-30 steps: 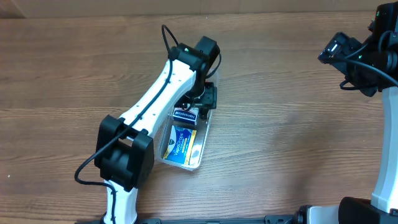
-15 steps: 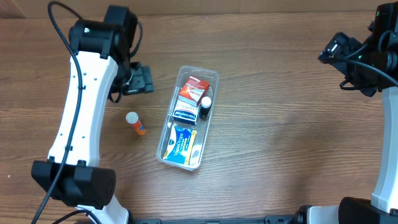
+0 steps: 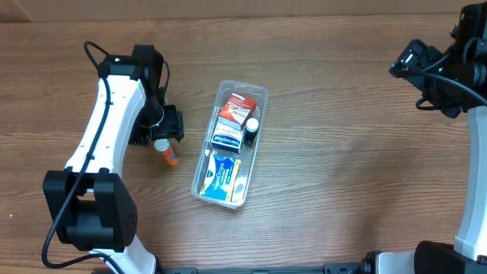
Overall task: Pack container
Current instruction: 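Grasp the orange tube with the left gripper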
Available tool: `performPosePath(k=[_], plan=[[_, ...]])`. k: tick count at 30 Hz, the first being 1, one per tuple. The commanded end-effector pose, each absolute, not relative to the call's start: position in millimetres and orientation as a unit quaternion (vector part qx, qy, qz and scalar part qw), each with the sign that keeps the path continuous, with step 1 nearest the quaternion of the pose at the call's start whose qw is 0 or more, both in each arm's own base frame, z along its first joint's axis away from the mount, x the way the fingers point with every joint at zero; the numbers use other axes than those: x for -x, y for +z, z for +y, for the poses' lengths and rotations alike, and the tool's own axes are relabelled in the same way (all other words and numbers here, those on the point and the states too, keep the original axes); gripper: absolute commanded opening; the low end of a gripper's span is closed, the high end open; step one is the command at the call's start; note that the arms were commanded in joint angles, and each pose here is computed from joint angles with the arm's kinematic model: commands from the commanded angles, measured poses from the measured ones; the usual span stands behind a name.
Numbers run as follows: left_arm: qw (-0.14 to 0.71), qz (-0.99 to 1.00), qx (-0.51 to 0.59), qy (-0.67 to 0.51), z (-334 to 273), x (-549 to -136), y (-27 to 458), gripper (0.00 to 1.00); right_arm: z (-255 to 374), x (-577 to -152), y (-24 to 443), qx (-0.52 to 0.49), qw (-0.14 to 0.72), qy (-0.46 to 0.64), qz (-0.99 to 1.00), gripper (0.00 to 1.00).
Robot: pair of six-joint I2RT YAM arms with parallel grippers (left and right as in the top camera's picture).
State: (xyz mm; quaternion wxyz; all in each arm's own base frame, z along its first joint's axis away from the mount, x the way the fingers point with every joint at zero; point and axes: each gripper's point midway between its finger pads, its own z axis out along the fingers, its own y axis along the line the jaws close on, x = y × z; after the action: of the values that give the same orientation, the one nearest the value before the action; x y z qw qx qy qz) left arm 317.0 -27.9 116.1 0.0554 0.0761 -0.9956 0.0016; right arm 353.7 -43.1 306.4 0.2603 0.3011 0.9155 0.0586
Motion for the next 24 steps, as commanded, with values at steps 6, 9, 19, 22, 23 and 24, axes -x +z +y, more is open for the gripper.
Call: performPosePath(k=[6,9,19,22,23,24], plan=[[0.079,-0.994,-0.072,0.011,-31,-303,90,0.55,-42,-353,311,-0.3,0.267,0.063,0.914,1.0],[0.071,-0.995,-0.071,0.012,-32,-307,88,0.41,-42,-353,311,-0.3,0.267,0.063,0.914,1.0],[0.028,-0.997,-0.063,0.021,-39,-323,150,0.26,-42,-353,311,-0.3,0.267,0.063,0.914,1.0],[0.008,-0.998,-0.034,0.052,-67,-320,188,0.26,-42,-353,311,-0.3,0.268,0.062,0.913,1.0],[-0.001,-0.998,-0.016,0.064,-81,-318,201,0.27,-42,-353,311,-0.3,0.267,0.063,0.914,1.0],[-0.017,-0.998,0.007,0.068,-95,-316,214,0.27,-42,-353,311,-0.3,0.268,0.063,0.914,1.0]])
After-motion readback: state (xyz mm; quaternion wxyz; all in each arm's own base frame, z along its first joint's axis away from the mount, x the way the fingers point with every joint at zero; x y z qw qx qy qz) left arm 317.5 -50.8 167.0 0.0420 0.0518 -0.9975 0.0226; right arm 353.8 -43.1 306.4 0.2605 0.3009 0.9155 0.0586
